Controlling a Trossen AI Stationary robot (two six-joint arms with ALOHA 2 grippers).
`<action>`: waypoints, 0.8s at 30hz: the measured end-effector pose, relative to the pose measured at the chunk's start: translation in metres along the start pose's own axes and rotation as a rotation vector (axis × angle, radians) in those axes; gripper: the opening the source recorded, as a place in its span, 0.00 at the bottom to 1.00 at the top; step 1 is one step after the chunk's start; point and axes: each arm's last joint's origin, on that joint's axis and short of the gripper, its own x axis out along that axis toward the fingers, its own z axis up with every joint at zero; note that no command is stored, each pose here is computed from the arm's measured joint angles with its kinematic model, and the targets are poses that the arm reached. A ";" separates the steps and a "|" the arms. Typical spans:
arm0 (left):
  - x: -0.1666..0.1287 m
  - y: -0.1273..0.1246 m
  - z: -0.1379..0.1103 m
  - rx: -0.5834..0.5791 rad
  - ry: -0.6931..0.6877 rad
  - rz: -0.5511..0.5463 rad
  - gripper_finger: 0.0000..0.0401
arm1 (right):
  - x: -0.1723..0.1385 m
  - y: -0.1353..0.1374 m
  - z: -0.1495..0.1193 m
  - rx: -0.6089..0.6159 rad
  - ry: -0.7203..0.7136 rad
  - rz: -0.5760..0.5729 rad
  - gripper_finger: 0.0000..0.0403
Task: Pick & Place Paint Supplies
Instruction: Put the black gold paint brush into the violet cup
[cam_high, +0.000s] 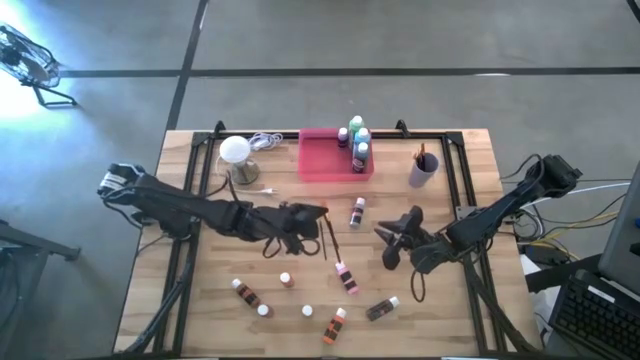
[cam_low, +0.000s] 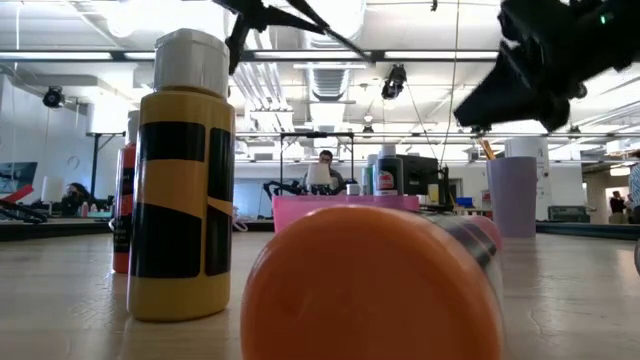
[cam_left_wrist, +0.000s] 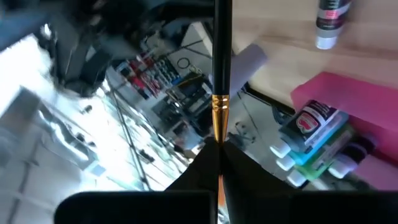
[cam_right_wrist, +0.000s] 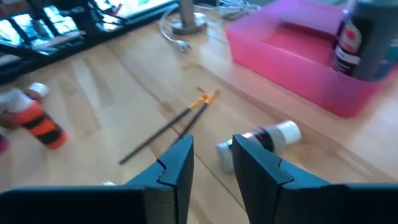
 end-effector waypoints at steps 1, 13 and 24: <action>0.002 -0.001 0.002 0.031 -0.004 -0.006 0.02 | -0.001 0.003 0.003 0.000 -0.003 0.008 0.27; 0.033 -0.012 0.029 0.358 0.095 -0.050 0.02 | -0.010 0.027 0.039 -0.049 -0.042 0.094 0.35; 0.020 0.001 0.048 0.409 0.052 0.055 0.02 | -0.024 0.026 0.064 -0.026 -0.151 0.177 0.44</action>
